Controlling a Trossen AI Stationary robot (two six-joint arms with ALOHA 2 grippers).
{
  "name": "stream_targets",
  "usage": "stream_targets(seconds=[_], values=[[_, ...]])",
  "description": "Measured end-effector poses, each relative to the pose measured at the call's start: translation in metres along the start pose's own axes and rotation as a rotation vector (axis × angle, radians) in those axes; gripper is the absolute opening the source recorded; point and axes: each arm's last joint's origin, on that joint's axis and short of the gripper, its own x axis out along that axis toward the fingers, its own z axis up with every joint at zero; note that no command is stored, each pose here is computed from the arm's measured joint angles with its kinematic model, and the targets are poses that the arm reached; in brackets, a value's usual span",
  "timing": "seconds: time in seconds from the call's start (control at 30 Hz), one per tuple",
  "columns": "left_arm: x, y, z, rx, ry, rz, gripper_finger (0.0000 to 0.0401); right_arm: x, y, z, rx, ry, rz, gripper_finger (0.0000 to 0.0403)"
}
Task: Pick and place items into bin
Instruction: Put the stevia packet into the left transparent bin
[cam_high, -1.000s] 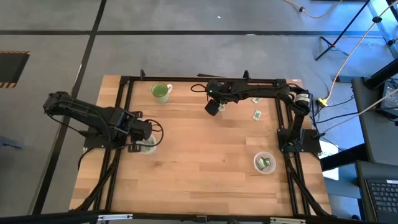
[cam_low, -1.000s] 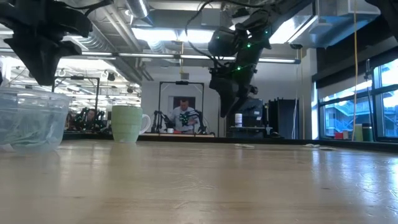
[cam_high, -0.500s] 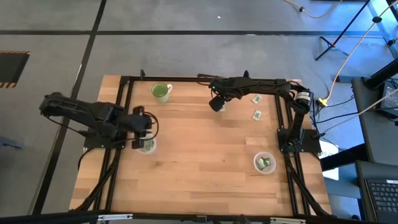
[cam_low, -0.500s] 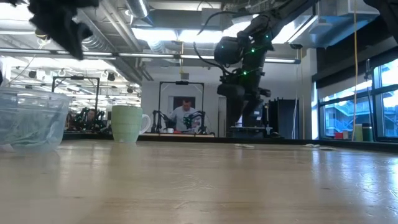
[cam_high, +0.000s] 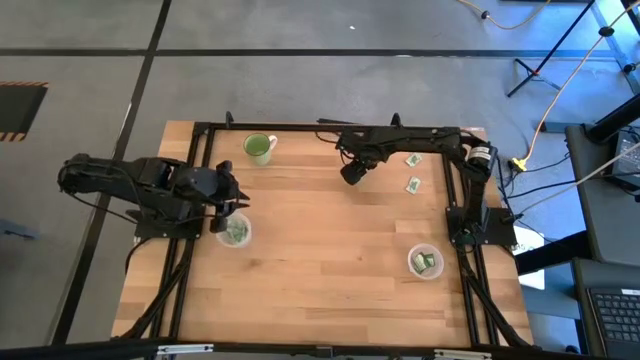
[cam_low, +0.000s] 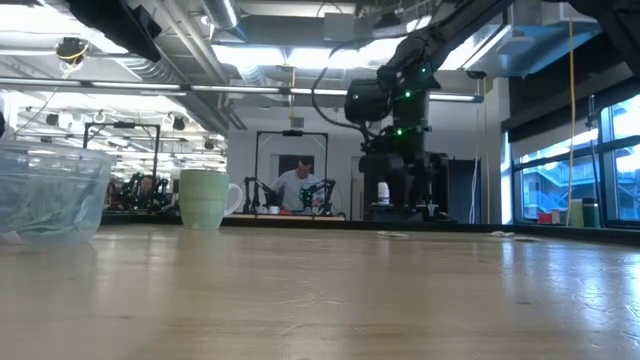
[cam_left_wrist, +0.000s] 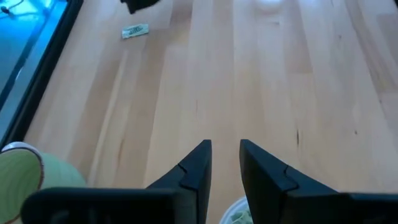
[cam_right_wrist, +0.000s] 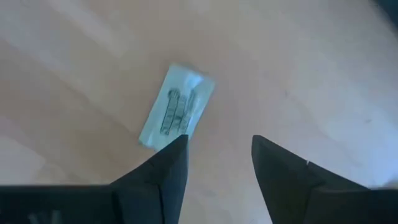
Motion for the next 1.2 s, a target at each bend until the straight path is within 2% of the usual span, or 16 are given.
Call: stream_targets(seconds=[0.37,0.63,1.2], values=[[0.001,0.001,0.000,0.006,0.004,0.006,0.0075,0.022,0.013,-0.007,-0.047,0.079,-0.013,0.0177],[0.001,0.001,0.000,0.006,0.004,0.006,0.0073,0.022,0.013,-0.007,-0.023,0.078,-0.010,0.0152],[0.001,0.001,-0.001,0.008,0.012,0.005,0.0072,0.033,0.019,-0.008,-0.011,0.089,0.072,0.0139]])
